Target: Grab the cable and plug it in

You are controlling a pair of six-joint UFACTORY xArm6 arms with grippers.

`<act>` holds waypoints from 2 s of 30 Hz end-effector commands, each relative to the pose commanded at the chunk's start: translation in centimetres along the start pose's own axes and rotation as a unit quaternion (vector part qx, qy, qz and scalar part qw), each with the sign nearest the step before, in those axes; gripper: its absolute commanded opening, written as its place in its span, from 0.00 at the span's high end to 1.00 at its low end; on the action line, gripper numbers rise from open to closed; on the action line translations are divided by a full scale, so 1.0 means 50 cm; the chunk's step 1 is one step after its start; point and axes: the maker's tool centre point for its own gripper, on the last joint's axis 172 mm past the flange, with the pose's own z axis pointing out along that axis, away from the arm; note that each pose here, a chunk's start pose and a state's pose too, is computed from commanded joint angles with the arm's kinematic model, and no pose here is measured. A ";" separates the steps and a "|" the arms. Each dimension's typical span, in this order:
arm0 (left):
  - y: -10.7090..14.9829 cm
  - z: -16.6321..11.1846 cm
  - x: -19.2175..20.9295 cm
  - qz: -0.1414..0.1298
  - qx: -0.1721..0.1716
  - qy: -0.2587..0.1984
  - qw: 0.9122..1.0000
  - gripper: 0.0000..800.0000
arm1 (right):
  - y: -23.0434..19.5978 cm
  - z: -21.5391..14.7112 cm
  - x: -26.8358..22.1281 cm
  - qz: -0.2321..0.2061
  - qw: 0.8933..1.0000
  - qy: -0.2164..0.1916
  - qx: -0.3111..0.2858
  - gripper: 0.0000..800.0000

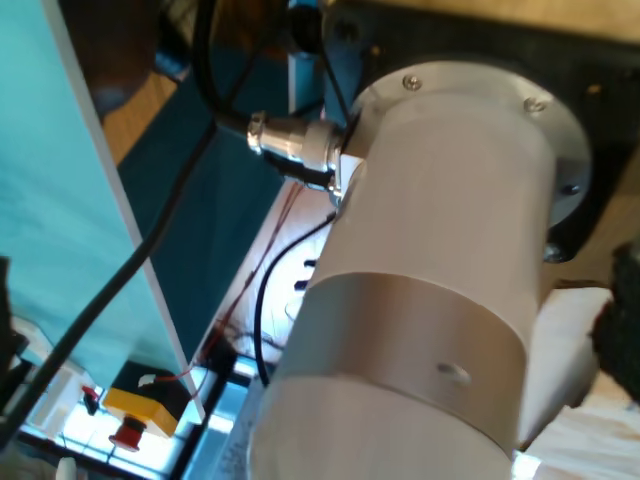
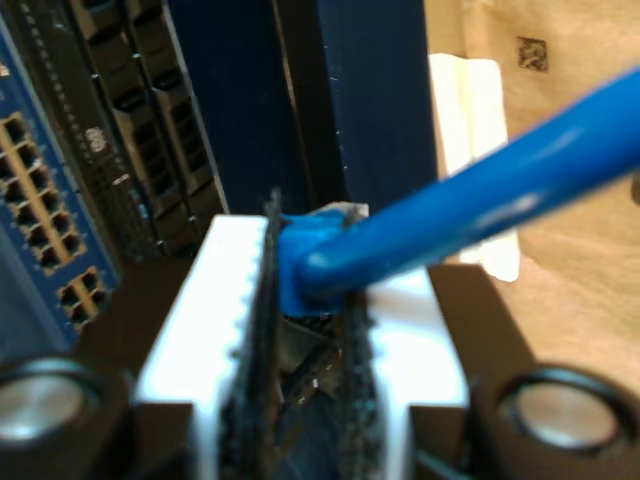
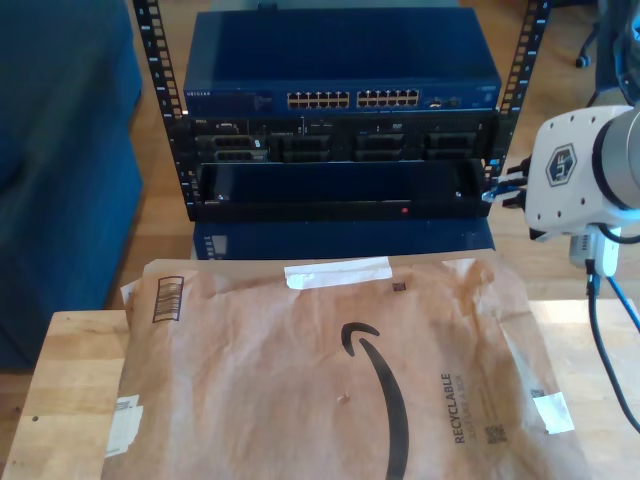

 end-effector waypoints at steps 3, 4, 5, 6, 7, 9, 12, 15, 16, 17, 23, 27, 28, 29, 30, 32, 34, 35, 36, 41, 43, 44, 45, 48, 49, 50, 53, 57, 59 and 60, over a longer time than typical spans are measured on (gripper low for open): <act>-0.002 0.038 -0.007 -0.006 -0.005 -0.013 1.000 0.00 | 0.012 -0.001 0.004 0.000 1.000 0.000 -0.001 1.00; -0.003 0.052 -0.013 -0.008 -0.006 -0.021 1.000 0.00 | 0.015 -0.003 0.003 -0.001 1.000 0.000 0.000 1.00; -0.003 0.072 -0.018 -0.008 -0.005 -0.028 1.000 0.00 | 0.019 0.000 0.006 0.000 1.000 0.001 -0.002 1.00; -0.001 0.084 -0.015 -0.009 -0.008 -0.027 1.000 0.00 | 0.024 0.003 0.008 0.001 1.000 0.001 -0.004 1.00; 0.002 0.096 -0.009 -0.011 -0.012 -0.023 1.000 0.00 | 0.028 0.006 0.010 0.001 1.000 0.002 -0.006 1.00; 0.004 0.119 0.005 -0.015 -0.023 -0.016 1.000 0.00 | 0.036 0.010 0.014 0.002 1.000 0.003 -0.010 1.00; 0.002 0.134 0.018 -0.017 -0.042 -0.012 0.999 0.00 | 0.042 0.013 0.015 0.002 1.000 0.004 -0.012 1.00; 0.005 0.159 0.014 -0.012 -0.046 -0.017 0.999 0.00 | 0.054 0.021 0.021 0.004 1.000 0.006 -0.018 1.00; 0.005 0.161 0.017 -0.006 -0.049 -0.013 0.999 0.00 | 0.058 0.023 0.023 0.004 1.000 0.006 -0.020 1.00; 0.006 0.162 0.024 0.000 -0.054 -0.007 0.999 0.00 | 0.060 0.025 0.024 0.004 1.000 0.007 -0.021 1.00; 0.014 0.218 0.074 0.032 -0.092 0.038 0.995 0.00 | 0.082 0.039 0.036 0.007 0.999 0.011 -0.031 1.00; 0.041 0.258 0.111 0.026 -0.103 0.079 0.991 0.00 | 0.083 0.047 0.035 0.007 0.999 0.011 -0.035 1.00; 0.043 0.260 0.119 0.022 -0.107 0.087 0.990 0.00 | 0.087 0.058 0.039 0.008 0.999 0.013 -0.040 1.00; 0.043 0.261 0.120 0.021 -0.109 0.088 0.990 0.00 | 0.081 0.067 0.042 0.010 0.999 0.015 -0.038 1.00; 0.042 0.261 0.120 0.020 -0.109 0.088 0.990 0.00 | 0.065 0.070 0.042 0.011 0.999 0.015 -0.028 1.00; 0.043 0.262 0.120 0.020 -0.110 0.087 0.990 0.00 | 0.033 0.066 0.039 0.011 1.000 0.014 0.001 1.00; 0.043 0.263 0.119 0.021 -0.110 0.085 0.990 0.00 | 0.008 0.057 0.036 0.009 1.000 0.012 0.024 1.00; 0.043 0.263 0.119 0.021 -0.109 0.086 0.990 0.00 | -0.002 0.054 0.036 0.009 0.999 0.012 0.033 1.00; 0.043 0.263 0.119 0.021 -0.110 0.085 0.990 0.00 | -0.008 0.052 0.036 0.009 0.999 0.012 0.040 1.00; 0.044 0.263 0.118 0.021 -0.110 0.085 0.990 0.00 | 0.002 0.074 0.053 0.010 0.999 0.019 0.045 1.00; 0.043 0.262 0.119 0.021 -0.110 0.085 0.990 0.00 | -0.017 0.070 0.039 0.001 0.997 0.014 0.071 1.00; 0.044 0.263 0.118 0.021 -0.110 0.085 0.990 0.00 | -0.026 0.070 0.021 -0.007 0.997 0.008 0.082 1.00; 0.043 0.262 0.119 0.021 -0.110 0.085 0.990 0.00 | -0.029 0.077 0.010 -0.013 0.996 0.005 0.087 1.00; 0.043 0.262 0.119 0.021 -0.109 0.086 0.990 0.00 | -0.056 0.081 -0.005 -0.017 0.993 0.001 0.116 1.00; 0.043 0.262 0.119 0.021 -0.110 0.085 0.990 0.00 | -0.057 0.094 -0.001 -0.017 0.993 0.004 0.119 1.00; 0.043 0.262 0.119 0.021 -0.110 0.085 0.990 0.00 | -0.052 0.112 0.003 -0.020 0.993 0.007 0.119 1.00; 0.043 0.262 0.119 0.021 -0.110 0.085 0.990 0.00 | -0.049 0.129 -0.012 -0.054 0.988 0.008 0.146 1.00; 0.043 0.262 0.119 0.021 -0.110 0.085 0.990 0.00 | -0.068 0.130 -0.047 -0.128 0.977 0.008 0.172 1.00; 0.043 0.262 0.119 0.021 -0.110 0.085 0.990 0.00 | -0.078 0.152 -0.050 -0.130 0.977 0.011 0.166 1.00; 0.043 0.262 0.119 0.021 -0.110 0.085 0.990 0.00 | -0.082 0.162 -0.051 -0.129 0.978 0.011 0.164 1.00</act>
